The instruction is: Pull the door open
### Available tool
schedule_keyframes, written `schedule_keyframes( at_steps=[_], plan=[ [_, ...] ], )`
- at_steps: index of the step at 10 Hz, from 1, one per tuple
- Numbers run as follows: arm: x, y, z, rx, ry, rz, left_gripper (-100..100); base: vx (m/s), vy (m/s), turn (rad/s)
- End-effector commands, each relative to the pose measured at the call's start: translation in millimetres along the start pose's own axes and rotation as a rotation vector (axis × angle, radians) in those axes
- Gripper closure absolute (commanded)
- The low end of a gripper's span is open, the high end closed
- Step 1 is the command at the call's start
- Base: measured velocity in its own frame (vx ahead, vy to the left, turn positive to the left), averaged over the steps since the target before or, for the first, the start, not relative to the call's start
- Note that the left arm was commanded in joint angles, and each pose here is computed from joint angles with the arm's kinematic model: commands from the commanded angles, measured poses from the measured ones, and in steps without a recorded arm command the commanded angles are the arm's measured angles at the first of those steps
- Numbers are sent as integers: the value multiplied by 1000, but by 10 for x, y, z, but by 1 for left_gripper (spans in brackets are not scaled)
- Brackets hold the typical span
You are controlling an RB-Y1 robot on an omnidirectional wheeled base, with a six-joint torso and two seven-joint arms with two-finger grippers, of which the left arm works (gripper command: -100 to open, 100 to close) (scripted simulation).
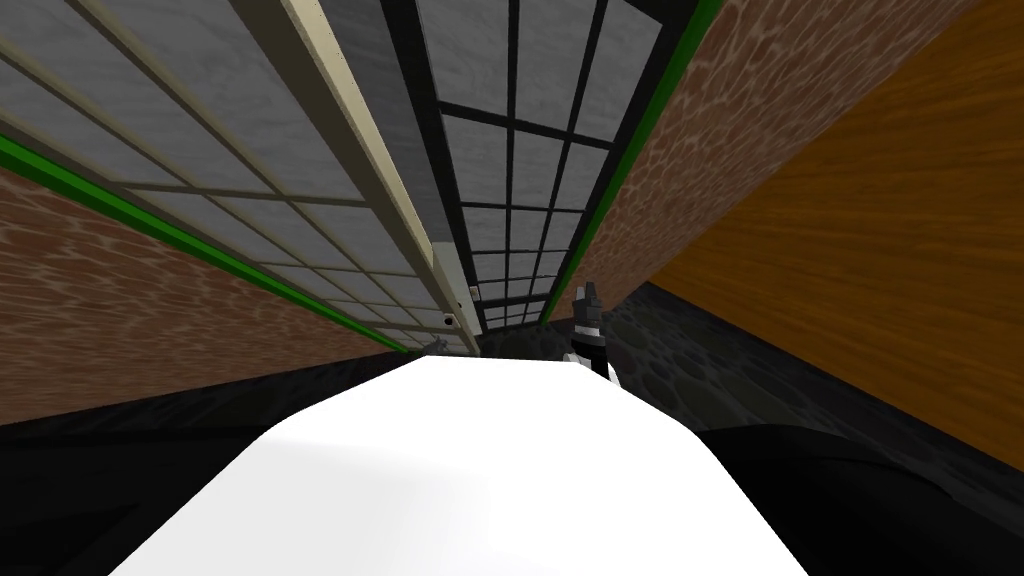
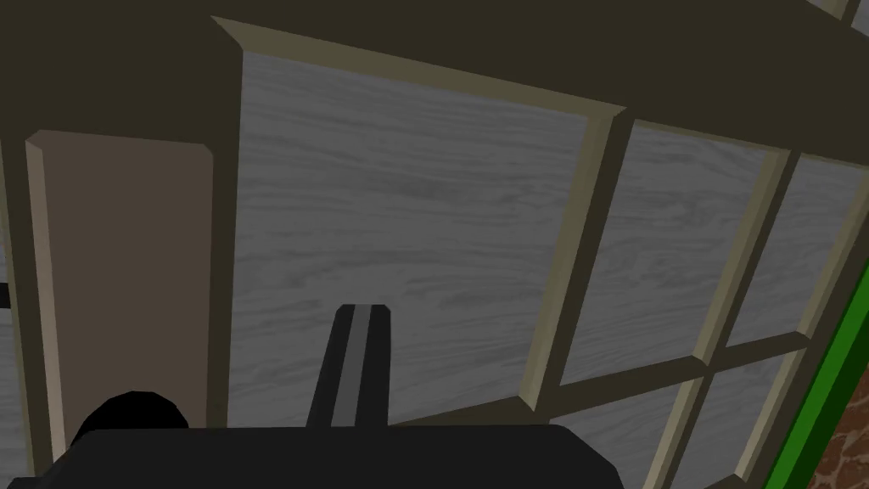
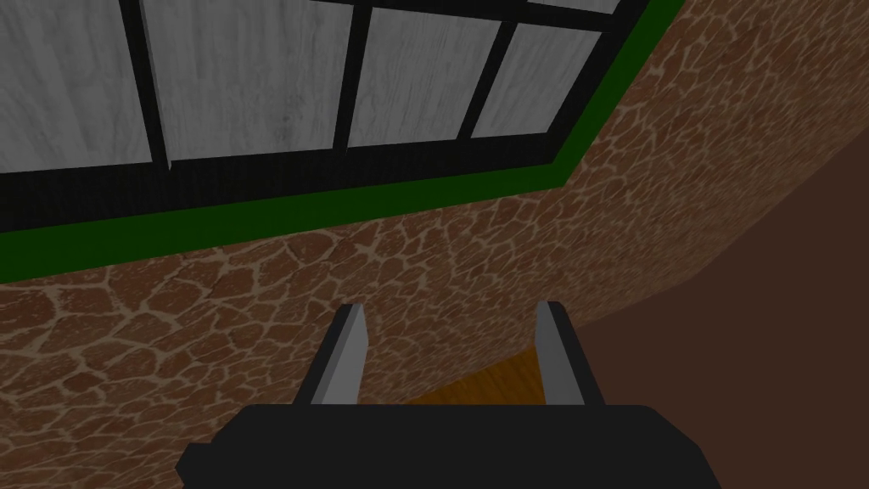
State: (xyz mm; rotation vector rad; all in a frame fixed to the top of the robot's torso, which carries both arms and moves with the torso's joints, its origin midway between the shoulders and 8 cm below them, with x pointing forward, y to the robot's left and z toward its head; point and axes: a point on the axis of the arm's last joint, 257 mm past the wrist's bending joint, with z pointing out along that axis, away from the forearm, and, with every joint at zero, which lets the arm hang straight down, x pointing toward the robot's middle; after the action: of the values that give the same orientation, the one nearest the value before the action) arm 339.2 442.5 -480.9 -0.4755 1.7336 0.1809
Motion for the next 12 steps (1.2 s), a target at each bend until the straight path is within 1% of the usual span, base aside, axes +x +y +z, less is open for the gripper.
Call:
schedule_keyframes(
  at_steps=[1,2,3,4,5,6,7,8,10,11,12],
  plan=[
    [-86,-110,68,33,-24,15,-100,-198,42,-106],
    [-86,-110,68,33,-24,15,-100,-120,21,-25],
    [-209,-242,145,80,-52,41,-100,-151,11,-98],
    [-11,-182,47,66,-3,39,-100,-137,31,-72],
    [-78,-202,81,71,-20,40,-100,-59,21,7],
    [-209,-242,144,80,-52,41,-100,-8,5,12],
    [-394,-453,245,152,-95,80,-100,-128,35,-152],
    [-394,-453,245,152,-95,80,-100,-165,38,-134],
    [-571,-671,324,225,-138,119,-100,-159,36,-107],
    [-571,-671,324,225,-138,119,-100,-135,28,-54],
    [-648,-771,352,258,-157,137,-100,-110,33,-65]
  ],
)
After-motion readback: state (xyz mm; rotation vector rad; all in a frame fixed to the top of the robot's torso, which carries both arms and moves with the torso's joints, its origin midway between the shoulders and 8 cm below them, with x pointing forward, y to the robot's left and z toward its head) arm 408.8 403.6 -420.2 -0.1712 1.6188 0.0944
